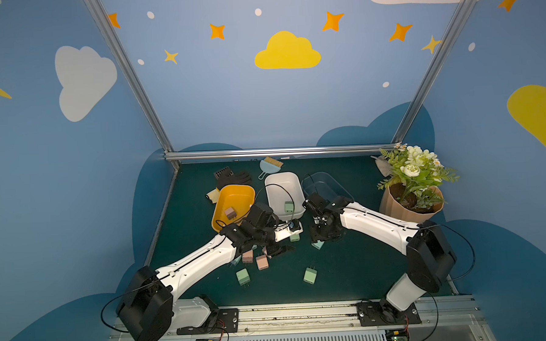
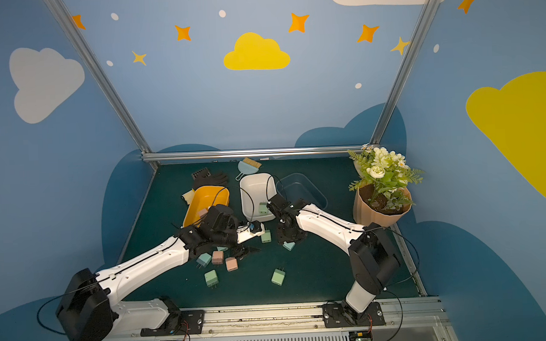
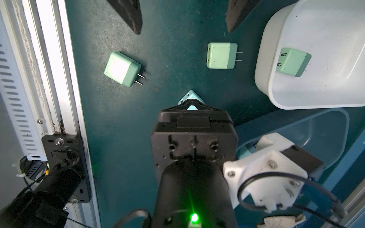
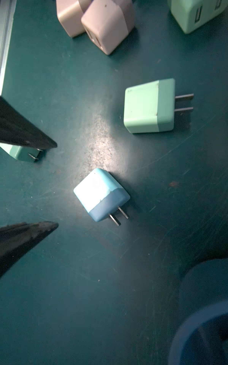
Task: Place the plugs by color into the storage box
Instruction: Pick up the plug from the center of the board.
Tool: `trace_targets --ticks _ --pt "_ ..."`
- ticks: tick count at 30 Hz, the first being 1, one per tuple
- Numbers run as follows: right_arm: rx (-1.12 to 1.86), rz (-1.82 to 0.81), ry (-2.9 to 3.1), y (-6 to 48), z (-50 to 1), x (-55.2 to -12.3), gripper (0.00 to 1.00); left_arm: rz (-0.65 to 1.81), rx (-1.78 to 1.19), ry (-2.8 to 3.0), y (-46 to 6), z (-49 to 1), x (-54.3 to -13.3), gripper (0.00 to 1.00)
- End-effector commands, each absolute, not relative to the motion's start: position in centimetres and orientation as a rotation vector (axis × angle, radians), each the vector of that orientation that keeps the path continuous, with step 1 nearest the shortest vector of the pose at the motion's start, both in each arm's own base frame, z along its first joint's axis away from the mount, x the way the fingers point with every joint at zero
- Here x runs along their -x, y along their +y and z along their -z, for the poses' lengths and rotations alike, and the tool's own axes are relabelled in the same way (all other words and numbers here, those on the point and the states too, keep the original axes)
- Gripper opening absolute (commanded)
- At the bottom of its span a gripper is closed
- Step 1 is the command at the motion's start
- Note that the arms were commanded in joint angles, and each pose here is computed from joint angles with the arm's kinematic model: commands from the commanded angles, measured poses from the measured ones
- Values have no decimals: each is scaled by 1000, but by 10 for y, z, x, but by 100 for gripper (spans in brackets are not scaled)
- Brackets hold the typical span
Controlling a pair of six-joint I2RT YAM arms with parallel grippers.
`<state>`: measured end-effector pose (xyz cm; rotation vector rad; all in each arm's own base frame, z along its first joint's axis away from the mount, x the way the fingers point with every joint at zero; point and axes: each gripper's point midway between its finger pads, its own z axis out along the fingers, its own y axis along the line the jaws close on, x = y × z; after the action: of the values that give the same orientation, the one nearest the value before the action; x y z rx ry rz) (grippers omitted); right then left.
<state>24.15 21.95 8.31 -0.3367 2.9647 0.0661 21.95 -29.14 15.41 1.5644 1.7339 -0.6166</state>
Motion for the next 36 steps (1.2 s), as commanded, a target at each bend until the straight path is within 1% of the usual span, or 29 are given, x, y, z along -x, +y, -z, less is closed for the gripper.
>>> trace_targets --ticks 1,5,8,19,30,36 --pt "315 -4 2970 212 -74 -247 62 661 -1610 1685 -294 -158 -207 69" --pt "296 18 2988 210 -64 -251 61 694 -1629 1671 -299 -158 -200 69" --pt "306 -10 2993 215 -58 -253 62 688 -1624 1672 -300 -160 -201 69" --pt "313 29 3040 217 -37 -255 62 677 -1605 1678 -301 -160 -205 69" --pt "323 13 3058 221 -27 -254 61 695 -1606 1699 -304 -156 -207 69" --pt "325 11 3050 223 -24 -259 58 711 -1608 1710 -306 -157 -207 69"
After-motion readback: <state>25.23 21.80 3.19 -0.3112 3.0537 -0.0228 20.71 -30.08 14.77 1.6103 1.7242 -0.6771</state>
